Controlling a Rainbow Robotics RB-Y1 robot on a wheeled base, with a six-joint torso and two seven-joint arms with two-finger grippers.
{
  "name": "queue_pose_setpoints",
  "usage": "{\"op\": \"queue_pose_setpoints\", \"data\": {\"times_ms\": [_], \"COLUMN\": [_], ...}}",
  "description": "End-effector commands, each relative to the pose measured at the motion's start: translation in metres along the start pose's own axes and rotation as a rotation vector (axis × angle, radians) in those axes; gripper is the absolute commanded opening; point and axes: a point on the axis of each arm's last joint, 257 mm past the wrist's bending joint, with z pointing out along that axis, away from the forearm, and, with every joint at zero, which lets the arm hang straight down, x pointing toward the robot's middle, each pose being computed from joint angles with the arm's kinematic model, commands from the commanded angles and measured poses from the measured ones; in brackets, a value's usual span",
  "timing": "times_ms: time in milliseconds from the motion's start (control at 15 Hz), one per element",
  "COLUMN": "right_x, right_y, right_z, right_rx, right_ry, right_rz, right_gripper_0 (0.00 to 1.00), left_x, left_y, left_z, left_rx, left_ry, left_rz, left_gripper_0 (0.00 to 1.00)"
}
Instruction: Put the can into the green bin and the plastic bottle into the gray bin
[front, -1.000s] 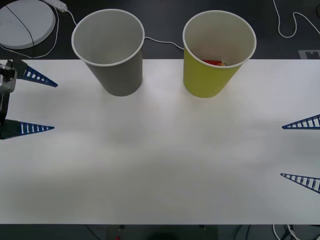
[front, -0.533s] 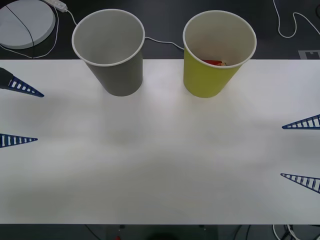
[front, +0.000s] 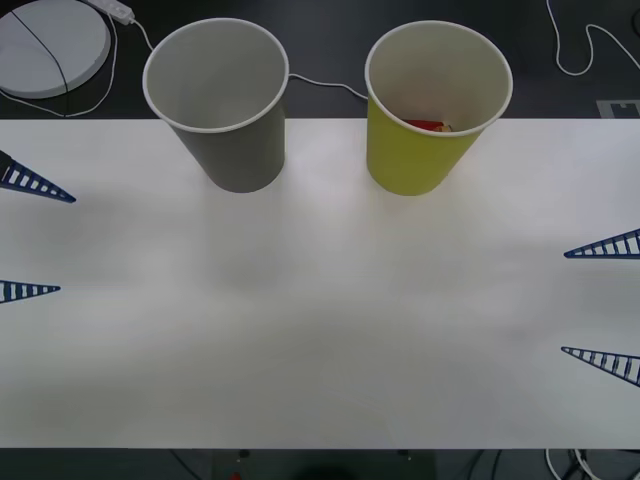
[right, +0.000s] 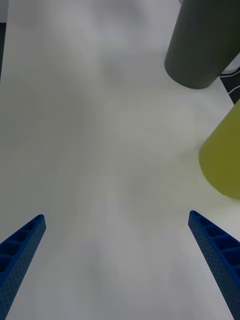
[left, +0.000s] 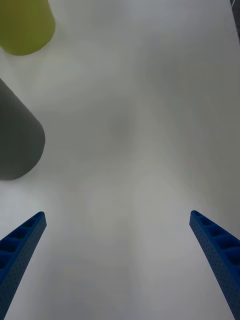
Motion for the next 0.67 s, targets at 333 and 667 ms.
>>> {"op": "queue_pose_setpoints", "data": {"times_ms": [333,667], "right_x": [0.0,0.0], "right_y": [0.0,0.0], "right_z": [0.0,0.0], "right_rx": [0.0,0.0], "right_ry": [0.0,0.0], "right_rz": [0.0,0.0], "right_gripper_0": [1.0,1.0], "left_x": [0.0017,0.0019], "left_y": [-0.0083,-0.0091], "left_z": [0.0018,0.0017], "left_rx": [0.011,0.011], "left_ry": [-0.011,-0.012], "left_rz": [-0.001,-0.002], "left_gripper_0": [1.0,1.0]}}
